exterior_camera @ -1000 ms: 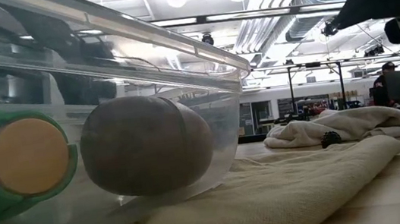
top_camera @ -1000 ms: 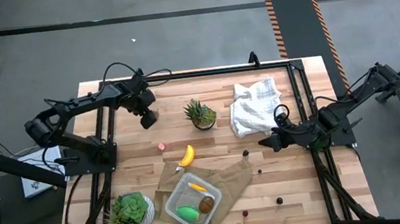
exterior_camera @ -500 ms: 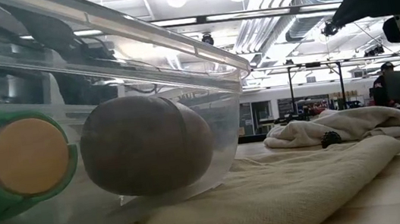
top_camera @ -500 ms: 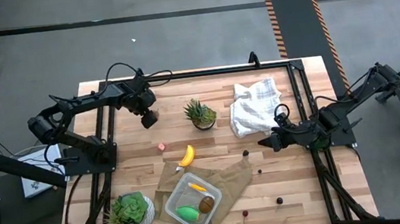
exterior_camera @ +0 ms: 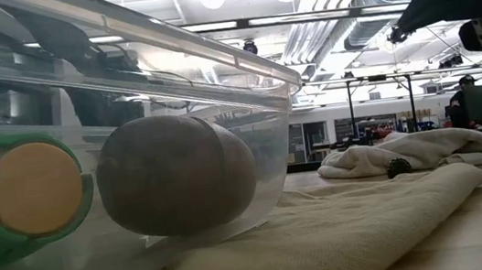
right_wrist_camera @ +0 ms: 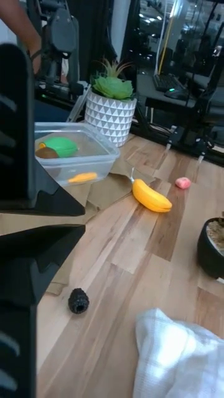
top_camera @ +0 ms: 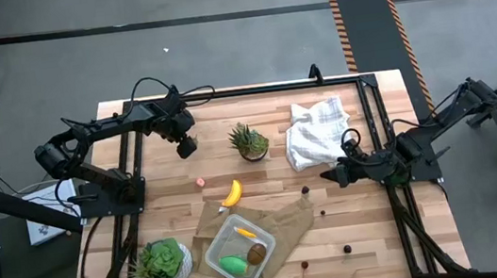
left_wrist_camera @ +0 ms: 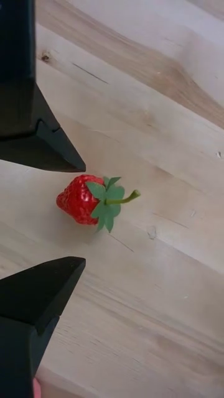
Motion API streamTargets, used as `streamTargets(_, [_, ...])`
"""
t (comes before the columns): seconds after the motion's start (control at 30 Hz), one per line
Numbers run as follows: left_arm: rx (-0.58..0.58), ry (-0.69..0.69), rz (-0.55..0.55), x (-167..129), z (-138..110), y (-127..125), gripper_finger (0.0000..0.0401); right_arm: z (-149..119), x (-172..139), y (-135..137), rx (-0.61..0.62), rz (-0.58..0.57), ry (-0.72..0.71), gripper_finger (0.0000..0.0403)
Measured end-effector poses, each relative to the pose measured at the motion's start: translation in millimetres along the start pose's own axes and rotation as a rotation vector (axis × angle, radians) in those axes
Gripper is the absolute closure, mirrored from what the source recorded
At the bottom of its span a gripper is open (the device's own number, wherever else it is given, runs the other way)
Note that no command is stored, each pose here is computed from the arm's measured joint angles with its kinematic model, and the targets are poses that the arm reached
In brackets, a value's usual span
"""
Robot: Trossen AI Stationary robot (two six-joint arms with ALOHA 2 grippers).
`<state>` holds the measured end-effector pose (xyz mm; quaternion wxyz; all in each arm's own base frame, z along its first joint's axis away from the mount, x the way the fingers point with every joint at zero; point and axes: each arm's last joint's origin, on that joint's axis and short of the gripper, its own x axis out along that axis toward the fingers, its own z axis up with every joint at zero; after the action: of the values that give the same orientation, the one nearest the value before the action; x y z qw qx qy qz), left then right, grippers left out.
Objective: Pick and placing Produce into tupperware
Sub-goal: Put the strawberry into the container
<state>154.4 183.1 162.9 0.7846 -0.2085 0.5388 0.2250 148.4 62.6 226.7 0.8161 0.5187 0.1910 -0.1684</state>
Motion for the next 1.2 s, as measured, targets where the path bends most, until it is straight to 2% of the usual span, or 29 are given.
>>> streamTargets(0.27, [0.000, 0.000, 0.001, 0.4, 0.1, 0.1, 0.0178, 0.6, 0.0, -0.1, 0.000, -0.004, -0.020, 0.0382])
streamTargets(0.6, [-0.041, 0.036, 0.011, 17.3, 1.8, 3.9, 0.0178, 3.1, 1.1, -0.4, 0.010, -0.008, -0.035, 0.0382])
streamTargets(1.2, [-0.034, 0.055, 0.011, 27.0, 2.3, 5.8, 0.0178, 8.1, 3.3, -1.2, 0.021, -0.017, -0.053, 0.0382])
